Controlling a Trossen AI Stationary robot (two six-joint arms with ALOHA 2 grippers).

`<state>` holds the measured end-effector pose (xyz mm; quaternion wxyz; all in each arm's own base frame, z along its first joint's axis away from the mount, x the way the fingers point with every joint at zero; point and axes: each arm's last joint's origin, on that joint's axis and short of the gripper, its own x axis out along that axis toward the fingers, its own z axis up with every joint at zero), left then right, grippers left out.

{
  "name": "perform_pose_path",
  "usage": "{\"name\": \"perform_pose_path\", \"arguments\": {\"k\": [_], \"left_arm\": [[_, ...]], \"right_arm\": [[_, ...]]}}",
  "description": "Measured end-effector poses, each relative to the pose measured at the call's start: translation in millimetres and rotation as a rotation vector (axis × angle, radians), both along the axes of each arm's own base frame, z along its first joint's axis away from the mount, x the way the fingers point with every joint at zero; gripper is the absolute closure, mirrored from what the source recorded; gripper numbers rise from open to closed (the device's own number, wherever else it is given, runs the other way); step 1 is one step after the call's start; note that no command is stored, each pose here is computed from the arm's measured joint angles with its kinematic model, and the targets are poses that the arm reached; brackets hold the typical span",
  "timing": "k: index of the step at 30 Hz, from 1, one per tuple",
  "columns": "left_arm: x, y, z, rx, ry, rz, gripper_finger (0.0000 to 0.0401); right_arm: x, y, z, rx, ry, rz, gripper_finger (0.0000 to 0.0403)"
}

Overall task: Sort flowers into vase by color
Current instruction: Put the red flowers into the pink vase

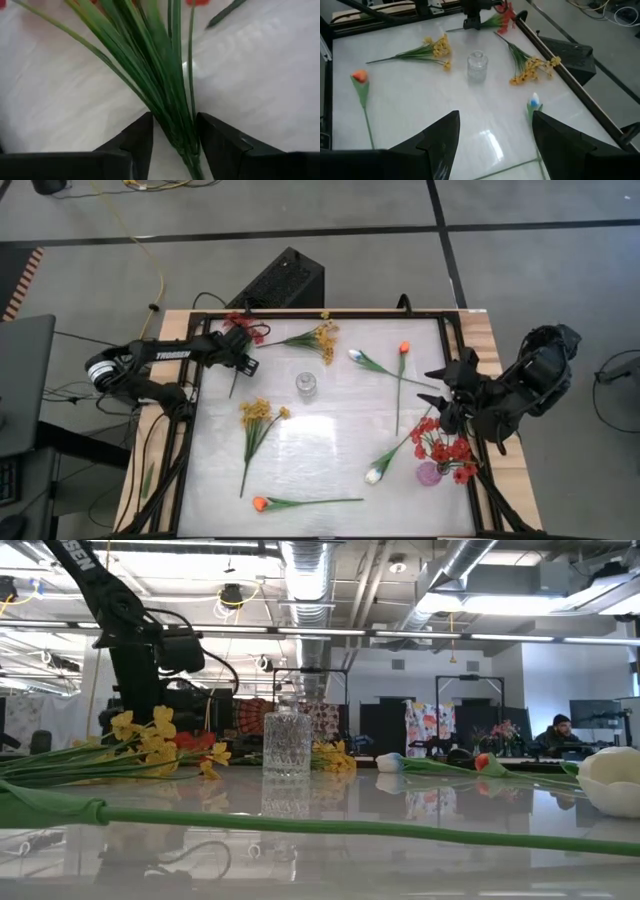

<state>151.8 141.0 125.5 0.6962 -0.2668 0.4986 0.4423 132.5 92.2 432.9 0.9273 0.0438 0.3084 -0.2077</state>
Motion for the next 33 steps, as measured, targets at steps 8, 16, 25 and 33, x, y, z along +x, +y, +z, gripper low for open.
{"name": "perform_pose_path", "arguments": {"k": [8, 16, 25, 33], "left_arm": [[-3, -5, 12, 0.023, -0.045, -0.022, 0.0388], [-9, -22, 62, 0.185, -0.303, -0.067, 0.0394], [-8, -64, 145, 0.431, -0.997, -0.32, 0.0395], [17, -108, 183, 0.367, -1.487, -0.687, 0.0396]], "right_arm": [[1, 1, 1, 0.008, -0.016, 0.0, 0.0127], [13, 12, -4, -0.019, -0.012, -0.008, 0.0127], [58, 37, -13, -0.189, -0.053, 0.038, 0.0127], [133, 20, -9, -0.187, -0.091, 0.279, 0.0127]]}}
